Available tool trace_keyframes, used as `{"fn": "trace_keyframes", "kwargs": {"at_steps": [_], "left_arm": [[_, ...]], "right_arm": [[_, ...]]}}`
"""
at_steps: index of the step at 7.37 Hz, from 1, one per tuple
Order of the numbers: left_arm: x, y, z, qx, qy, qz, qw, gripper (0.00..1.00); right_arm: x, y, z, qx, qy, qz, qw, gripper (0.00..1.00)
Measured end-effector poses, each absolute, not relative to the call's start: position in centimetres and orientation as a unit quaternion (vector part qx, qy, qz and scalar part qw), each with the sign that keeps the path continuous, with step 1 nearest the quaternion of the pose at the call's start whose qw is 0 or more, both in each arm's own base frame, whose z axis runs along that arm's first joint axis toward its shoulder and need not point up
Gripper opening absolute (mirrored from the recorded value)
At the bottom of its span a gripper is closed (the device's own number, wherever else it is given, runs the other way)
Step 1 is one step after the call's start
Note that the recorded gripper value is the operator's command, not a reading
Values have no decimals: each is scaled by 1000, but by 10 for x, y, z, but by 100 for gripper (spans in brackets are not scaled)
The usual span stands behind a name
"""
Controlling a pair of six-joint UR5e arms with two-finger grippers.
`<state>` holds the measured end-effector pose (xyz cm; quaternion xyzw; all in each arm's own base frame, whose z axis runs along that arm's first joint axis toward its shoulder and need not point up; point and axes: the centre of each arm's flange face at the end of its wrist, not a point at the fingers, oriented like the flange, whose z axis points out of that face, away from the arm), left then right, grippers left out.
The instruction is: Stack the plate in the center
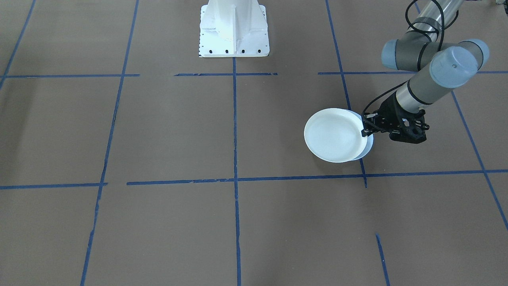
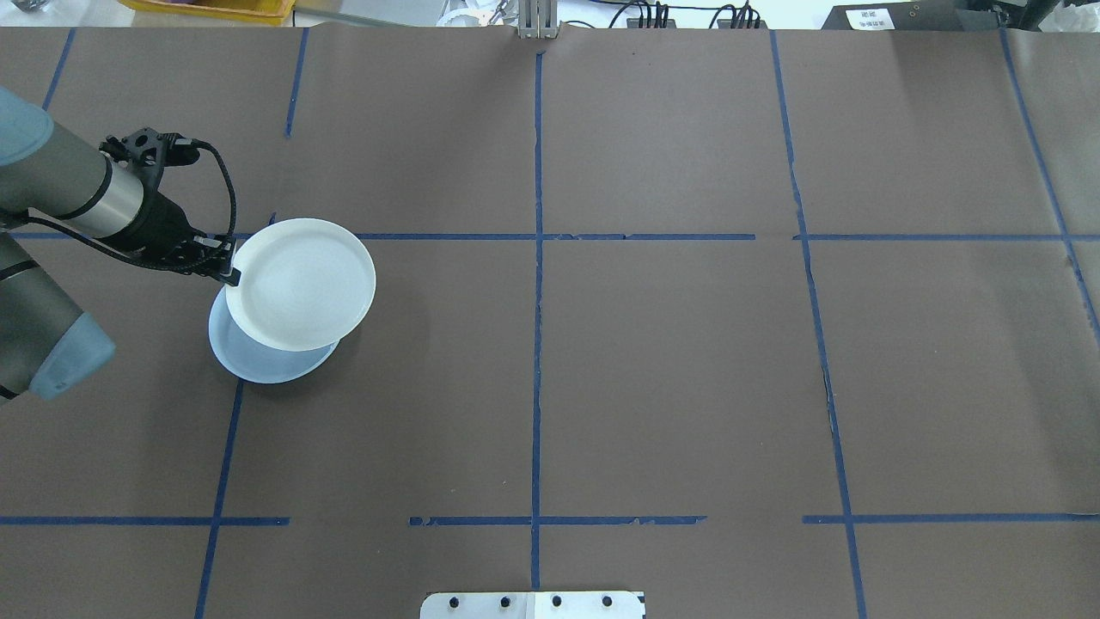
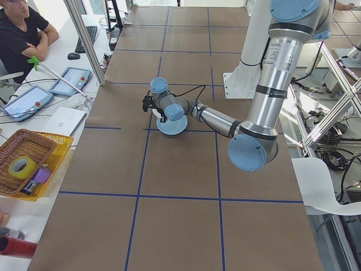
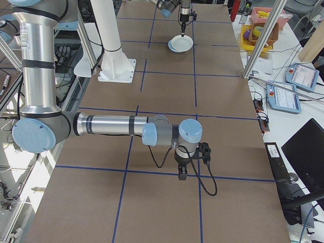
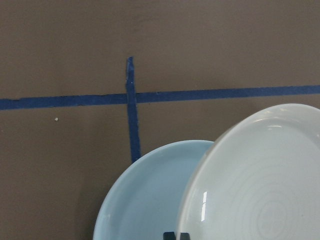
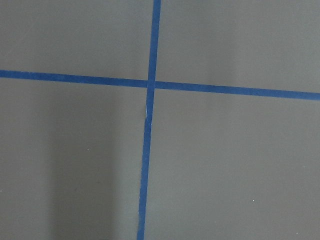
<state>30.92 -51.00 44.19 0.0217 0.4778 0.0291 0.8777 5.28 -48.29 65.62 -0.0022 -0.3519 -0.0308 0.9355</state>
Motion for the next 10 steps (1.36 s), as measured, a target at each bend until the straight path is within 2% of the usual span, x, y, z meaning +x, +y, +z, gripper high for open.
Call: {"fn": "trace_keyframes", "kwargs": {"at_steps": [5,6,10], "left_arm": [[284,-510,473,25,465,36,884,0],[284,-510,474,24,464,36,885,99],[286,-509,482,25,464,42,884,100]], "right_arm": [[53,-483,656,-2,-352,-31,936,100],[53,-483,656,-2,-352,-31,936,100],[53,-483,656,-2,-352,-31,936,100]]}}
